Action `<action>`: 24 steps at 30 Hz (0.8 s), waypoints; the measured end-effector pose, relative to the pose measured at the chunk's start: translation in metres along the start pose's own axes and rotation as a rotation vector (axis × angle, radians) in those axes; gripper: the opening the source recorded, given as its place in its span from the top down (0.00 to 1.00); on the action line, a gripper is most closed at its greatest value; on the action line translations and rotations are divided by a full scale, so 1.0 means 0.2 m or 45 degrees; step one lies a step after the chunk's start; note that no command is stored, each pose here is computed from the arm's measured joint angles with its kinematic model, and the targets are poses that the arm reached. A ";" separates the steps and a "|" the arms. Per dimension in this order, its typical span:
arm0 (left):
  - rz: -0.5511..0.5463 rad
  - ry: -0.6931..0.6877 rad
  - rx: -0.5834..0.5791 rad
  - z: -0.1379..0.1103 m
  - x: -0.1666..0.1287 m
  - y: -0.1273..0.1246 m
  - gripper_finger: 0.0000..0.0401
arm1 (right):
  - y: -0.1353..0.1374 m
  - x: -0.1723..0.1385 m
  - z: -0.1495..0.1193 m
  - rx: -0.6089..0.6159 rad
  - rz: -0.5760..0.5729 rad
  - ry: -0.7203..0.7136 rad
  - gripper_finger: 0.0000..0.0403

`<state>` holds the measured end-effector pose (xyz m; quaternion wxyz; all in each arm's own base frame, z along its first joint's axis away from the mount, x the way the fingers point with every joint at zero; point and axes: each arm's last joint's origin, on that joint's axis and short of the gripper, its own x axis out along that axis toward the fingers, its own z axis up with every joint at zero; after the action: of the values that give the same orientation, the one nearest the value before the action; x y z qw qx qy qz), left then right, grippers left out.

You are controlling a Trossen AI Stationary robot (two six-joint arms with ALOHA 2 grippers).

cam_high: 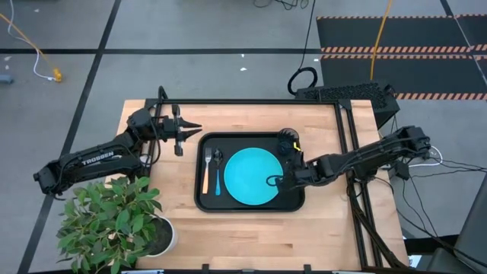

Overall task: Pick and place plate/cup/fork/spoon on tray
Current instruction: Adjust the blue plate on the black serving tray

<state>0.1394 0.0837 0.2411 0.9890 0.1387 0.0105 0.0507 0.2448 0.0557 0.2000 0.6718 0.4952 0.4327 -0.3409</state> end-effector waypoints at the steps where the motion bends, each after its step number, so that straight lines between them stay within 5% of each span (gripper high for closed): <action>1: 0.000 0.000 -0.002 0.00 0.00 0.00 0.84 | 0.01 0.00 0.00 -0.030 0.019 0.025 0.92; 12: -0.004 0.014 -0.023 -0.01 0.00 0.00 0.84 | 0.08 -0.01 0.00 -0.394 0.219 0.009 0.92; 24: -0.007 0.034 -0.027 -0.01 0.00 0.00 0.84 | -0.02 0.00 0.02 -0.343 -0.069 -0.049 0.92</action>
<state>0.1393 0.0838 0.2381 0.9903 0.1276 0.0235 0.0499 0.2418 0.0501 0.1988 0.7310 0.3820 0.4748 -0.3071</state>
